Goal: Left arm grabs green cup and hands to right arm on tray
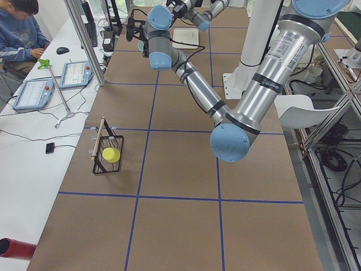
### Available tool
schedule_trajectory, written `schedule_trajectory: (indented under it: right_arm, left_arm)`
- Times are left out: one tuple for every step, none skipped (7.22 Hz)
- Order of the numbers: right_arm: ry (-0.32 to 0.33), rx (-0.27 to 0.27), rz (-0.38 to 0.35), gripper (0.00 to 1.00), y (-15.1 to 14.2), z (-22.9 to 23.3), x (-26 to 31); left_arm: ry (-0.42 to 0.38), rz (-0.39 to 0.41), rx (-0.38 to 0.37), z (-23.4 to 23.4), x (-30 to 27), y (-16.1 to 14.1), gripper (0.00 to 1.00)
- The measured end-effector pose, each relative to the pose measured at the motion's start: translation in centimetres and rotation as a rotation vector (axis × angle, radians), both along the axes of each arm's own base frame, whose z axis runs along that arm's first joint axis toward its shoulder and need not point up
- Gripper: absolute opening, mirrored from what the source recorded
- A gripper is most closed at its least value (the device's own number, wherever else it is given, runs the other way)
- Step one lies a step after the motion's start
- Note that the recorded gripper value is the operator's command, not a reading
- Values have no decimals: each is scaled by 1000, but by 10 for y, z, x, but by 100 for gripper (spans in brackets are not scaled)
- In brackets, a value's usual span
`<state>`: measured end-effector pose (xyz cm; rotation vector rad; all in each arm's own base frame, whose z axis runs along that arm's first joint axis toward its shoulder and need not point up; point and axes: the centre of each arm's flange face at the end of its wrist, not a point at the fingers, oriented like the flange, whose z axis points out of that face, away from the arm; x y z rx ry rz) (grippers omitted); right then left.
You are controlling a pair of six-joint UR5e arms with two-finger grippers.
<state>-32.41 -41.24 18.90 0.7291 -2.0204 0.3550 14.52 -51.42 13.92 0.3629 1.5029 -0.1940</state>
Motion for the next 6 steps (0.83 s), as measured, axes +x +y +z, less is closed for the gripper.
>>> schedule_trajectory:
  right_arm:
    - [-115,17,-21,96,13,-10,2]
    - [-220,35,-42,96,24,-17,6]
    - [-311,53,-57,96,35,-21,9]
    - [-388,67,-64,96,44,-25,10]
    - [-452,77,-65,96,51,-29,11]
    - [-495,85,-64,90,55,-32,13]
  left_arm:
    - [45,29,-2,-18,9,10,0]
    - [98,66,5,-33,17,22,0]
    - [162,107,10,-50,25,35,0]
    - [219,148,13,-67,32,48,0]
    - [270,190,20,-81,41,61,0]
    - [317,223,26,-91,46,73,0]
